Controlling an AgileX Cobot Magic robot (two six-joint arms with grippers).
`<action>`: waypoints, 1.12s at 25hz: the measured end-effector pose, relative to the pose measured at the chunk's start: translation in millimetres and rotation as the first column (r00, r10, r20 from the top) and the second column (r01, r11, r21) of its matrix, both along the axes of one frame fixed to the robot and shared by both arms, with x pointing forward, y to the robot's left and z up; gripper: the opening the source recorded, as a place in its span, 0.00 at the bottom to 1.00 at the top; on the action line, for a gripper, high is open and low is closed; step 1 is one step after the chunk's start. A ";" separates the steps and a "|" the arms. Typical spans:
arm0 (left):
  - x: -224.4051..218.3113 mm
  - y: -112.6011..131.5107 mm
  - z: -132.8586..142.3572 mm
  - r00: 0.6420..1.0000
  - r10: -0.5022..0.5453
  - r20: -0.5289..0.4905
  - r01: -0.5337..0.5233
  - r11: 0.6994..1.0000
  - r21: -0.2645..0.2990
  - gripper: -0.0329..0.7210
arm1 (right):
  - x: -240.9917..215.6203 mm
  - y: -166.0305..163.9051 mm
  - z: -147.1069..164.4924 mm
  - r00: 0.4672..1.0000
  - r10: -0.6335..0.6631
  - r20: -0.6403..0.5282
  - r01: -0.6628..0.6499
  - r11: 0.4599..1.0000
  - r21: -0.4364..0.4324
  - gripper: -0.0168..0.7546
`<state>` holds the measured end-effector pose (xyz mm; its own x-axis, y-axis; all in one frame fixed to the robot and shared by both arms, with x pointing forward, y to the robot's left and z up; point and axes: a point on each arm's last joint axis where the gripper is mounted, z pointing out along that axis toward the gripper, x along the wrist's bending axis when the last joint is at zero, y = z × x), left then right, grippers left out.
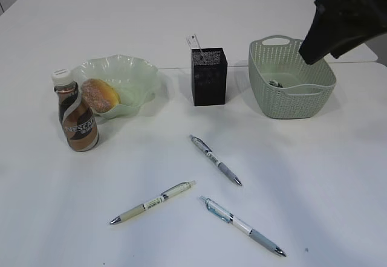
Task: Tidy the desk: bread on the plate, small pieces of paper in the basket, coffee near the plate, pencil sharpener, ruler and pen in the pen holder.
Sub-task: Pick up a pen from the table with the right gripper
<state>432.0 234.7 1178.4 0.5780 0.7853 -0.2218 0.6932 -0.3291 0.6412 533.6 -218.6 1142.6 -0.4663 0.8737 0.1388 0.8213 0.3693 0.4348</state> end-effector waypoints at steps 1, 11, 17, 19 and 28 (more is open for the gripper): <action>-7.0 0.9 -1.7 1.000 0.000 0.002 0.000 1.000 0.000 0.36 | -4.8 -0.9 -0.4 1.000 -0.002 -0.003 0.002 1.000 0.000 0.57; -20.3 3.4 -21.9 0.999 0.035 -0.010 -0.035 0.999 -0.009 0.37 | -15.8 -2.9 4.6 1.000 -0.019 0.006 0.019 1.000 0.010 0.57; -16.9 3.5 -21.6 0.999 0.052 0.011 -0.052 0.999 -0.016 0.37 | -16.3 -3.0 1.2 1.000 -0.023 -0.007 0.023 1.000 0.009 0.57; -16.3 3.6 -22.1 0.999 0.053 0.009 -0.053 0.999 -0.014 0.37 | -16.0 -2.9 -1.1 1.000 -0.023 -0.015 0.023 1.000 0.007 0.57; -15.5 6.6 -23.7 0.998 0.061 0.016 -0.061 0.998 0.026 0.37 | 3.6 0.8 -26.6 0.995 -0.030 -0.097 0.029 1.000 -0.009 0.57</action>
<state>416.5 241.3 1154.7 0.5321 0.8245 -0.1924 0.7027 -0.3034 0.6435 537.2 -217.8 1115.9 -0.4250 0.8880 0.1756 0.8702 0.3473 0.3495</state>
